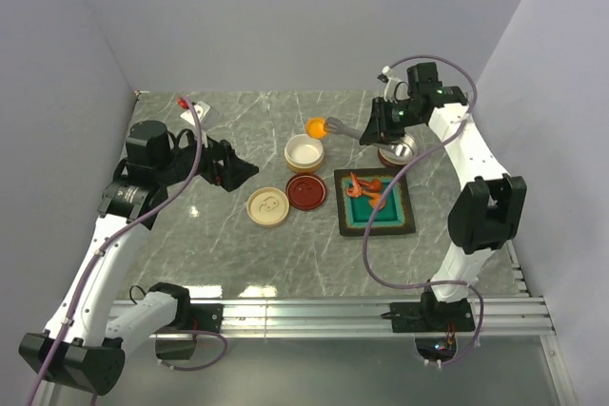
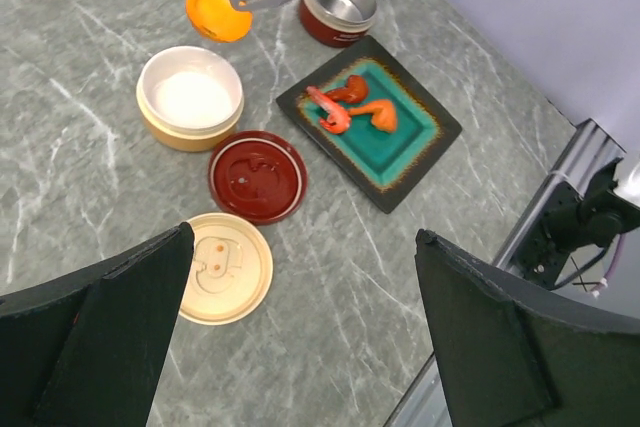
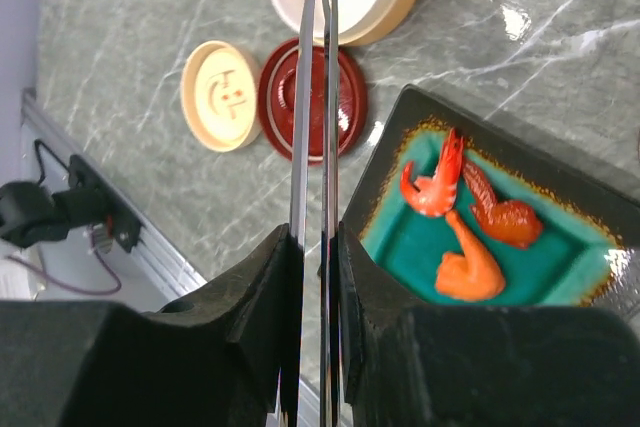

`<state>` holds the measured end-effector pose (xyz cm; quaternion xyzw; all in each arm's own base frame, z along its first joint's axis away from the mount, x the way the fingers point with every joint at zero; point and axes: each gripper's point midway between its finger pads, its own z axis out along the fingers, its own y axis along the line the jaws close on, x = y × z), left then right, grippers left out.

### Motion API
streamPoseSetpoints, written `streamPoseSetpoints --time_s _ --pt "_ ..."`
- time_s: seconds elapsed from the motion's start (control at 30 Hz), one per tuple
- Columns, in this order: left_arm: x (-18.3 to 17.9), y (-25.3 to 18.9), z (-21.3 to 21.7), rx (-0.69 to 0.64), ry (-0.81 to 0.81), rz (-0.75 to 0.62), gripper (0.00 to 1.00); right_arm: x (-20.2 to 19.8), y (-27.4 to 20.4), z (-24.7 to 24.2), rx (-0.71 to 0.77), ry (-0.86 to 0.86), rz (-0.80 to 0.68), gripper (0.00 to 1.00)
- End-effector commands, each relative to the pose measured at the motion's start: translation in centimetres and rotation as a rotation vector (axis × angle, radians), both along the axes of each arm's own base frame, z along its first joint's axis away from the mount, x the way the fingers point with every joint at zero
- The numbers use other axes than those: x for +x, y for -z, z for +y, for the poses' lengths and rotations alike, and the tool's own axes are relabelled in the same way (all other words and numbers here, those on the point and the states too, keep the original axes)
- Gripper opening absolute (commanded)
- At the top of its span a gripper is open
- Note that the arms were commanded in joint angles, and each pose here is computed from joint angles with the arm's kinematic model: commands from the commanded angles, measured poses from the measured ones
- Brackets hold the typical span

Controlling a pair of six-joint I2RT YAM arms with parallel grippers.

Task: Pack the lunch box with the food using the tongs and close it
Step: Place the food into the lunch box

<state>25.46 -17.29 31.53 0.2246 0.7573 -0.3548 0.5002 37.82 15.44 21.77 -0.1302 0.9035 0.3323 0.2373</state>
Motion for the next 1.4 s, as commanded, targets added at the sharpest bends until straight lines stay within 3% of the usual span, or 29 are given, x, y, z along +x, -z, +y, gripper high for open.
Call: streamPoseSetpoints --time_s 0.0,0.6,1.37 --pt "1.1 -1.9 0.5 -0.016 -0.053 -0.053 0.98 2.1 -1.0 1.2 -0.032 0.028 -0.079 0.0" --pt "2.2 -2.3 0.4 -0.062 -0.074 -0.038 0.99 1.5 4.8 4.3 -0.14 -0.025 -0.006 0.0" --pt "2.4 -2.3 0.5 -0.065 -0.077 -0.052 1.0 0.5 6.9 6.2 -0.172 -0.074 0.039 0.0"
